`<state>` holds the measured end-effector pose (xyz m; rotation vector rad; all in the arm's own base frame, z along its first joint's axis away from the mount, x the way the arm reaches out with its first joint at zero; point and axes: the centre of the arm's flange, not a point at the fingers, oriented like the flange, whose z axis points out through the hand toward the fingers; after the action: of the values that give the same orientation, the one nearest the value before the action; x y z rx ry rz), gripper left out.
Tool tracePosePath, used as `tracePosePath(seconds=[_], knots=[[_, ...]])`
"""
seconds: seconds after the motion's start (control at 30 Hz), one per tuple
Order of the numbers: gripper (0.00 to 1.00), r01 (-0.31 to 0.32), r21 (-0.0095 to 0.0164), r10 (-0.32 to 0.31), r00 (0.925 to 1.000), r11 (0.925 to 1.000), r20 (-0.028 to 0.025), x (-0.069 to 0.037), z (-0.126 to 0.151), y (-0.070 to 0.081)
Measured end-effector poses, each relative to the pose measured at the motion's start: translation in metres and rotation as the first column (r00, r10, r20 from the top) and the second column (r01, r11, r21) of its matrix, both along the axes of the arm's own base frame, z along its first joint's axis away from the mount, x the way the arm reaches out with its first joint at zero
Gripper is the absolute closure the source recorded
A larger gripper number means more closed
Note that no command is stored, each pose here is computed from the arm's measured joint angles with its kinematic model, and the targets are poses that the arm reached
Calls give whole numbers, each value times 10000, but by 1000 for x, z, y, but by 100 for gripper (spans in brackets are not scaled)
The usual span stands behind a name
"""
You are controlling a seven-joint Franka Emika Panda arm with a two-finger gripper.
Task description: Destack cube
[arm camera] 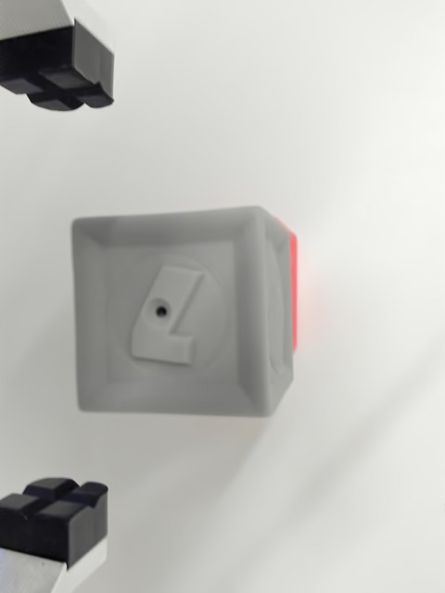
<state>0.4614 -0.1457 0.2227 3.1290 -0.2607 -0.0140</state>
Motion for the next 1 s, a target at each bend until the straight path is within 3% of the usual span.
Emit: tracePosePath(seconds=[0.13, 0.73, 0.77, 1.0], knots=[[0, 5, -3, -5, 10000, 10000, 24, 0, -13, 0], [0, -18, -7, 18, 10000, 10000, 21, -1, -54, 1], [100, -17, -8, 17, 10000, 10000, 22, -1, -54, 1], [100, -19, -9, 19, 10000, 10000, 30, -1, -54, 1]])
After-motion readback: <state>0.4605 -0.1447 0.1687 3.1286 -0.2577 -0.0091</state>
